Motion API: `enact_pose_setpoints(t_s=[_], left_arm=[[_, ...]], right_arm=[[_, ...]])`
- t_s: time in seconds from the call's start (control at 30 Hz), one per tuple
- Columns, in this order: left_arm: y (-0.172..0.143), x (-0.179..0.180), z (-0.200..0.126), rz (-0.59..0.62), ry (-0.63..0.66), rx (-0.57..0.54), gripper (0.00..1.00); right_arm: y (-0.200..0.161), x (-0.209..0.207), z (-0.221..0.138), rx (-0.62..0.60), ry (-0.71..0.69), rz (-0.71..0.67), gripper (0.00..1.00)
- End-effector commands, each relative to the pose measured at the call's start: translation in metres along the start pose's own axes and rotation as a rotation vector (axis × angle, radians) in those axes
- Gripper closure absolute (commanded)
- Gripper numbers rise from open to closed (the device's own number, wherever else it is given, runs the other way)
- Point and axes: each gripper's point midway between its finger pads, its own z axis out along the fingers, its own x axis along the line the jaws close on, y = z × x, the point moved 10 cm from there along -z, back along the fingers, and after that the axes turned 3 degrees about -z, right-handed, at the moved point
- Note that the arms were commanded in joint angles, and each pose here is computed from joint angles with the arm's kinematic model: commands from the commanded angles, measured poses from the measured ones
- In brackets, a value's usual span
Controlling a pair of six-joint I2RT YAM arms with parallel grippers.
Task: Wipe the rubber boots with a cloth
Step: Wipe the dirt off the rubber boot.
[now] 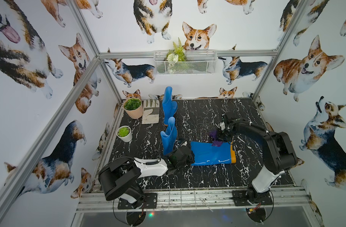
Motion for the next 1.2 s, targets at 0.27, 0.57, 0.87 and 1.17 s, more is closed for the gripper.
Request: enact_pose_setpoints(t_s=[0.27, 0.57, 0.87, 1.17], left_arm=[[0.005, 0.010, -0.010, -0.085, -0.028, -0.104, 1.00], [0.005, 0.015, -0.019, -0.126, -0.041, -0.126, 1.00], [0.003, 0.022, -0.020, -0.161, 0.006, -0.132, 1.00], [0.004, 0.021, -0.020, -0.162, -0.011, -0.140, 1.00]], right_arm=[[-0.065, 0.115, -0.027, -0.079, 0.245, -0.212, 1.00], [-0.112, 0.123, 0.041, 0.067, 0.190, -0.240, 1.00], [-0.092, -0.001, 0.020, 0.024, -0.009, -0.024, 1.00], [-0.082, -0.002, -0.066, -0.205, 0.007, 0.009, 1.00]])
